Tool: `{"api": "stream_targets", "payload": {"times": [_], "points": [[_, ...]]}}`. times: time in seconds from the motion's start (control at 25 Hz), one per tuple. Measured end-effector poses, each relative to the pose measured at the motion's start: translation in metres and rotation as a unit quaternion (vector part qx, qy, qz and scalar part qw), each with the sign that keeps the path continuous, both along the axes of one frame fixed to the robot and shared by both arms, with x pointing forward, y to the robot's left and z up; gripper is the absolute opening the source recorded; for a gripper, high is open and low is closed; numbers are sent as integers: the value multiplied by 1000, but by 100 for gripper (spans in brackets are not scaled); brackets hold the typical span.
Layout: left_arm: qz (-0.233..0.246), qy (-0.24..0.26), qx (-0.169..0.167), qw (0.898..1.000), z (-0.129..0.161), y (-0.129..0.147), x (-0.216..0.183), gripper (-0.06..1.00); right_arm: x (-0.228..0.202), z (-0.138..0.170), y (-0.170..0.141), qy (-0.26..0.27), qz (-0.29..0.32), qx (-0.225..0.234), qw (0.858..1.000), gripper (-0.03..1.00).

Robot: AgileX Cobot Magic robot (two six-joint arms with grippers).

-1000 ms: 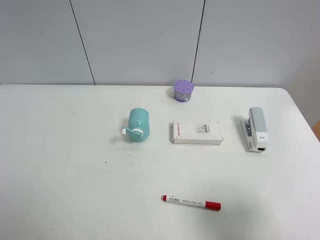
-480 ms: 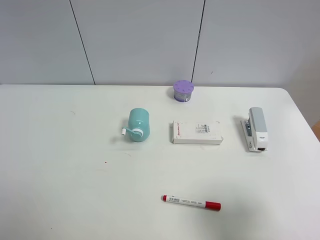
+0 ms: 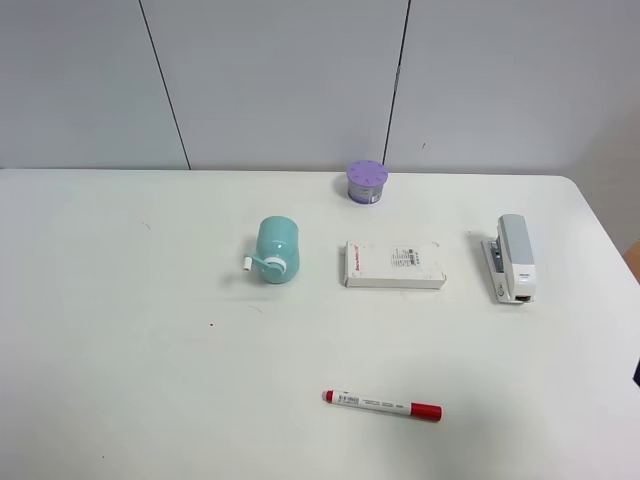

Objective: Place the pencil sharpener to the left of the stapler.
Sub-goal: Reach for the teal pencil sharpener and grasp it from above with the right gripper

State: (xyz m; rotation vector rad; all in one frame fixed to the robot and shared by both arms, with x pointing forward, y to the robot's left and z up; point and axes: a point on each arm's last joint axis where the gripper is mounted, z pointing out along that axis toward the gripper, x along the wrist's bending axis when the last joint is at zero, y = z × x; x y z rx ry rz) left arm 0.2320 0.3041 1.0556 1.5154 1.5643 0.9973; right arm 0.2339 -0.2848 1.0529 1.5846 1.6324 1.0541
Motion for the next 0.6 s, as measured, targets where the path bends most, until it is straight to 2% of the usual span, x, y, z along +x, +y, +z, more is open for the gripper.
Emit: {"api": "stream_targets", "payload": {"times": [0.16,0.32,0.52,0.6], "points": [[0,0,0,1000,0,0,0,99,20,22,5,97,2,52,994,89],[0,0,0,1000,0,0,0,99,68,61,6,171,-34,121,977,89],[0,0,0,1000,0,0,0,99,156,99,4,245,-58,143,957,89],[0,0,0,1000,0,0,0,99,193,111,12,261,-51,144,953,89]]}}
